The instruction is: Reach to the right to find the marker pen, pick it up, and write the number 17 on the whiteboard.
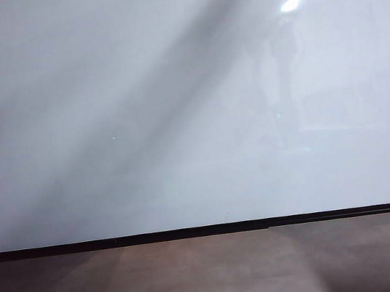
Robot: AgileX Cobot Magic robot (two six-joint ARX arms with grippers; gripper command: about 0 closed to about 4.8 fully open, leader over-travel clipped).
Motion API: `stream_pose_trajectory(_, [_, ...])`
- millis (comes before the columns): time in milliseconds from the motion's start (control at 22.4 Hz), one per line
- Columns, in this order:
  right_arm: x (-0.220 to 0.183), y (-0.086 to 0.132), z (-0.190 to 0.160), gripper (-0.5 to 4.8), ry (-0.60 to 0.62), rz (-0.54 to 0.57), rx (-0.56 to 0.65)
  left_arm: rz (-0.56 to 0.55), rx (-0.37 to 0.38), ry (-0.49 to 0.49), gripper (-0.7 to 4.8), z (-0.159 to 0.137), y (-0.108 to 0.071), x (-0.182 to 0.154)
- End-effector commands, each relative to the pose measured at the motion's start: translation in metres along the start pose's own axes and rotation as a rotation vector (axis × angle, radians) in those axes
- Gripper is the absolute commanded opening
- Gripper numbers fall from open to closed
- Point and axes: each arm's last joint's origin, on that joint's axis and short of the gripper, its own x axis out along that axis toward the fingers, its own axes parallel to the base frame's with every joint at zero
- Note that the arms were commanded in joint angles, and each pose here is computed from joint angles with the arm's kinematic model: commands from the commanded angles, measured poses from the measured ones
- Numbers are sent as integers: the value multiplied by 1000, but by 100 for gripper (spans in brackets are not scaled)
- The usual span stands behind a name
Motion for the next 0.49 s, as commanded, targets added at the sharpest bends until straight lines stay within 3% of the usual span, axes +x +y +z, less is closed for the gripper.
stream_pose_trajectory(45, [-10,8,6,-6,-23,61,18,56,21,20,-5,-20,7,-3])
stream_pose_trajectory(223, [-16,19,6,-6,-17,126,23,145,52,81,-5,-60,21,-18])
stream_pose_trajectory(490, [-22,36,2,-6,-2,217,13,321,92,108,-5,-88,36,-39])
